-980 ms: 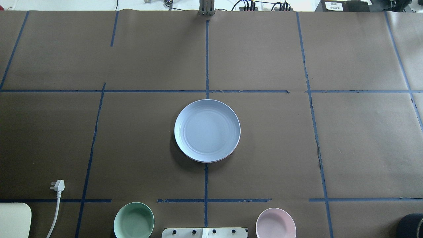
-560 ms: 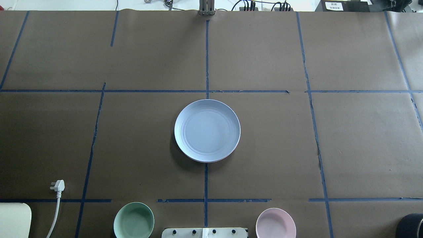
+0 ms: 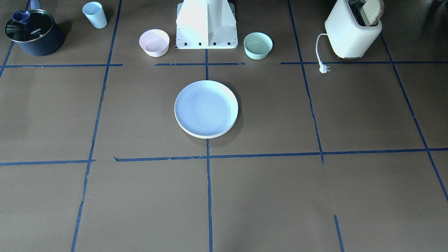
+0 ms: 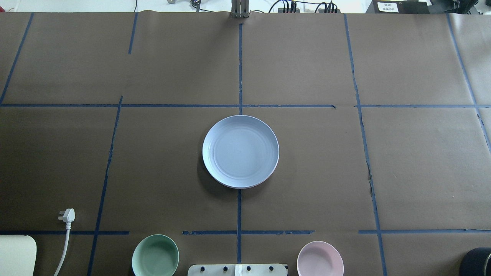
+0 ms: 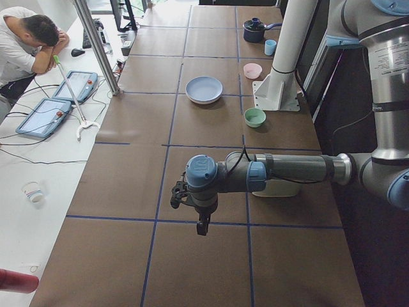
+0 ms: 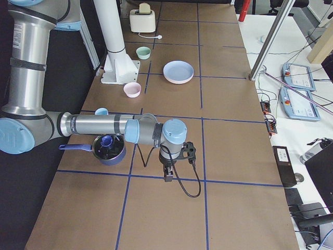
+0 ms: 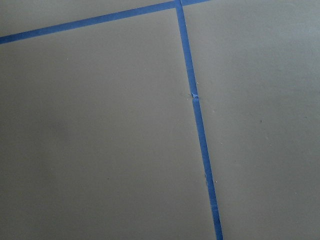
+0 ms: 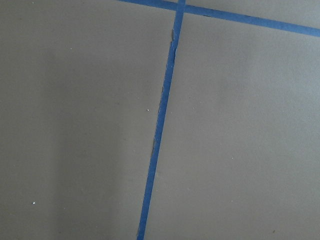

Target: Stack three plates with pink and blue

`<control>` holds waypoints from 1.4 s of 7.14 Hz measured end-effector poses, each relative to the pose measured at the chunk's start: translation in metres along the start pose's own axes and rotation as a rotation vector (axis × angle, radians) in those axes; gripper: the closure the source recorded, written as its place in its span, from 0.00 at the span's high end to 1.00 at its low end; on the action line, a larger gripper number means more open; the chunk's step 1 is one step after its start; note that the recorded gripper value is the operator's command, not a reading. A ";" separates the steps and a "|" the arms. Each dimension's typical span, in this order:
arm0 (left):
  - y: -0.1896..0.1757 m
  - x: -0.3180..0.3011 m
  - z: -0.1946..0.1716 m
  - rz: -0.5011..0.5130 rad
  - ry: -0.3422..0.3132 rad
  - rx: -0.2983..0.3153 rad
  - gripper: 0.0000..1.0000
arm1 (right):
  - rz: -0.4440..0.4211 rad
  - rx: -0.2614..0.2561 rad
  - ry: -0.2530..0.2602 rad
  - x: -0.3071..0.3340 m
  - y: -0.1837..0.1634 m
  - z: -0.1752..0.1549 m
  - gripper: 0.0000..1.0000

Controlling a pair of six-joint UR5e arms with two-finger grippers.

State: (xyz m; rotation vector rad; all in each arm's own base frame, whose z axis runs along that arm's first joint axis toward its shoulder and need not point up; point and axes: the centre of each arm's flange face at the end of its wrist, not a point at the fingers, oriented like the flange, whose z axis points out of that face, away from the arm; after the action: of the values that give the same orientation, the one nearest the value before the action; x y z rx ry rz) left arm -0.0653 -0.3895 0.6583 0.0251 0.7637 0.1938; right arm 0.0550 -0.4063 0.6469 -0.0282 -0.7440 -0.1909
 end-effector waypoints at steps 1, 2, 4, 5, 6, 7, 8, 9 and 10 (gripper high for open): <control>0.001 -0.001 0.001 -0.002 0.001 -0.002 1.00 | 0.000 0.001 -0.001 0.000 0.000 0.000 1.00; 0.001 -0.002 0.002 -0.004 0.001 -0.005 1.00 | -0.001 0.001 -0.001 -0.001 -0.001 -0.001 1.00; 0.001 -0.002 0.003 -0.005 0.001 -0.005 1.00 | -0.002 0.004 -0.011 -0.002 -0.001 -0.001 1.00; 0.001 -0.002 0.003 -0.005 0.001 -0.005 1.00 | -0.004 0.007 -0.021 -0.003 -0.002 -0.001 1.00; 0.001 -0.002 0.002 -0.004 0.001 -0.004 1.00 | -0.004 0.008 -0.026 -0.004 -0.002 -0.001 1.00; 0.001 -0.002 0.002 -0.004 0.001 -0.004 1.00 | -0.004 0.008 -0.028 -0.004 -0.002 -0.001 1.00; 0.001 -0.002 0.002 -0.004 0.001 -0.004 1.00 | -0.004 0.008 -0.029 -0.004 -0.002 -0.001 1.00; 0.001 -0.002 0.002 -0.004 0.001 -0.004 1.00 | -0.004 0.009 -0.032 -0.004 -0.002 -0.001 1.00; 0.001 -0.002 0.002 -0.004 0.001 -0.004 1.00 | -0.004 0.010 -0.035 -0.005 -0.002 -0.001 1.00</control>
State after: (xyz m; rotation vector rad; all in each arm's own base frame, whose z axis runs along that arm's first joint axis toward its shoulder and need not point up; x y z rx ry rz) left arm -0.0653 -0.3887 0.6612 0.0193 0.7644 0.1917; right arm 0.0518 -0.4077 0.6430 -0.0208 -0.7795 -0.1909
